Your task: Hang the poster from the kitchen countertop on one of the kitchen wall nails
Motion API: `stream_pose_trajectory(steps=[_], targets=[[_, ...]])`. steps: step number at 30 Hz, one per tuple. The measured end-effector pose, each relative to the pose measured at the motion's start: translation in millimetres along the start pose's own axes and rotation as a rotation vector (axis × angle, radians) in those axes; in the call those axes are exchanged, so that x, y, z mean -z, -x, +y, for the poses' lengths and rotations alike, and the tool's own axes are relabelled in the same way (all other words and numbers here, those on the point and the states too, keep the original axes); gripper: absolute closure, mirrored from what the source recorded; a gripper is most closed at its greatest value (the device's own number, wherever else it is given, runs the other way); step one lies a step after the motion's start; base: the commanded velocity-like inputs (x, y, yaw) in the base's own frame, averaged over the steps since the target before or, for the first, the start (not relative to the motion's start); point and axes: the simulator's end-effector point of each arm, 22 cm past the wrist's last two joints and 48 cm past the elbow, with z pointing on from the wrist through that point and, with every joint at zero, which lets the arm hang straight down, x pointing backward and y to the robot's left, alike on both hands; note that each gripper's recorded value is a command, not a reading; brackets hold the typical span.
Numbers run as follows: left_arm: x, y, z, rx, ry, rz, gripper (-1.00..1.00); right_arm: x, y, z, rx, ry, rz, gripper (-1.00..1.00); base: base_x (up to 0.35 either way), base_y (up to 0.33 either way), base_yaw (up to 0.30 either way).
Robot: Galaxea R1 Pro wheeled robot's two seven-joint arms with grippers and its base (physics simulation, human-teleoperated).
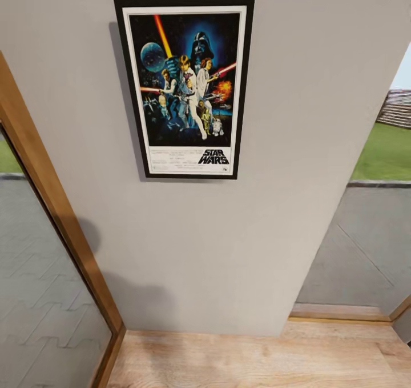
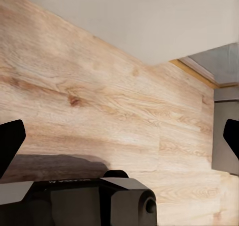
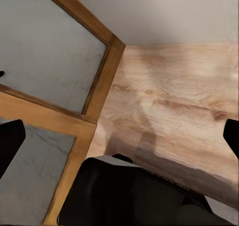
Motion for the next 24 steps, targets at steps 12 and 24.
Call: stream_pose_trajectory(steps=[12, 24], targets=[[-3.2, 1.7, -9.1, -0.008, -0.016, -0.006, -1.0, -10.8, 0.2, -11.6, -0.003, -0.097, -0.015, -1.0, 0.0, 0.0, 0.057], [-5.8, 5.4, -17.7, -0.013, -0.032, -0.019, -1.0, -15.1, -0.1, -23.5, -0.016, -0.181, -0.028, -1.0, 0.0, 0.0, 0.07]])
